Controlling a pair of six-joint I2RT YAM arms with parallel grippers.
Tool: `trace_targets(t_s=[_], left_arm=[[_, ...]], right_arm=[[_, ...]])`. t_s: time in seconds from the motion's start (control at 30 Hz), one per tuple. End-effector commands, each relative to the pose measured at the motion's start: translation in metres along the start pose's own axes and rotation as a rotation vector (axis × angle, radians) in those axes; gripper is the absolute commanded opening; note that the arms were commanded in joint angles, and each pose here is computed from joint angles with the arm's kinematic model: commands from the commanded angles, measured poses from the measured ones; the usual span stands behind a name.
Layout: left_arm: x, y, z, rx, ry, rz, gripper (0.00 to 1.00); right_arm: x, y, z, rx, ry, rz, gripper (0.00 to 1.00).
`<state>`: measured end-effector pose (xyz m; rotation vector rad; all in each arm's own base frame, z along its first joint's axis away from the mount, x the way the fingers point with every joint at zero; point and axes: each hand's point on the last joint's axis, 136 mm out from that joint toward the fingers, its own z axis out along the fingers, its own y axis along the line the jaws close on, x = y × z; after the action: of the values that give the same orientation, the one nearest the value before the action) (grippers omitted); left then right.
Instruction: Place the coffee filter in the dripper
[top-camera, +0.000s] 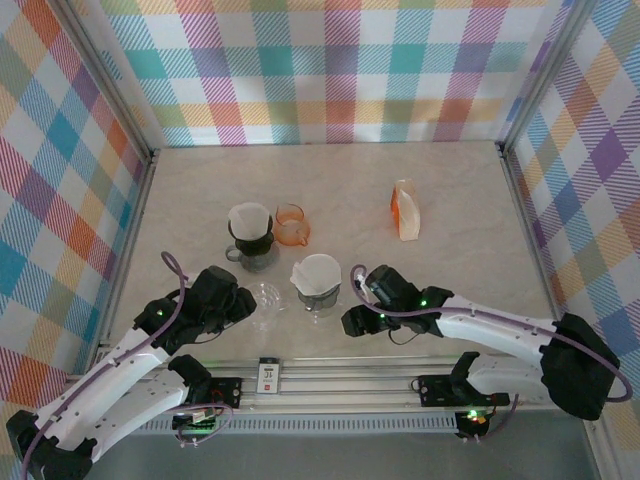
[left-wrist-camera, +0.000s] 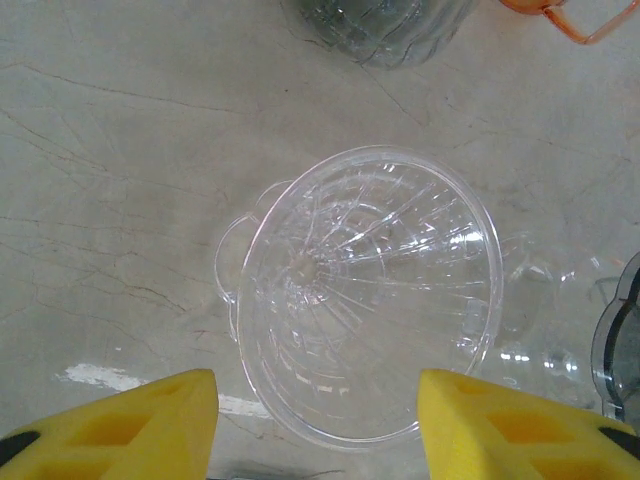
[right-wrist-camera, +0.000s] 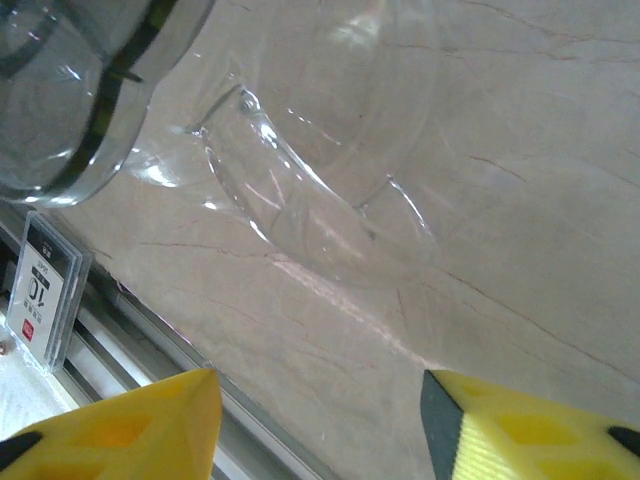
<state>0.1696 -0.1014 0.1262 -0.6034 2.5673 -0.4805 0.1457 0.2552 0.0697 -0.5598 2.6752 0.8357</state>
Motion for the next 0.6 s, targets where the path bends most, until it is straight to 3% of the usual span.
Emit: trace_targets(t_s=[0.0, 0.57], left_arm=[[0.002, 0.003, 0.003, -0.014, 0.016, -0.014, 0.55], [0.006, 0.021, 0.006, -0.062, 0.006, -0.038, 0.55]], right_arm=[[-0.015, 0.019, 0.009, -0.093, -0.051, -0.026, 0.55], [-0.059, 0.026, 0.048, -0.1, -0.139, -0.025, 0.53]])
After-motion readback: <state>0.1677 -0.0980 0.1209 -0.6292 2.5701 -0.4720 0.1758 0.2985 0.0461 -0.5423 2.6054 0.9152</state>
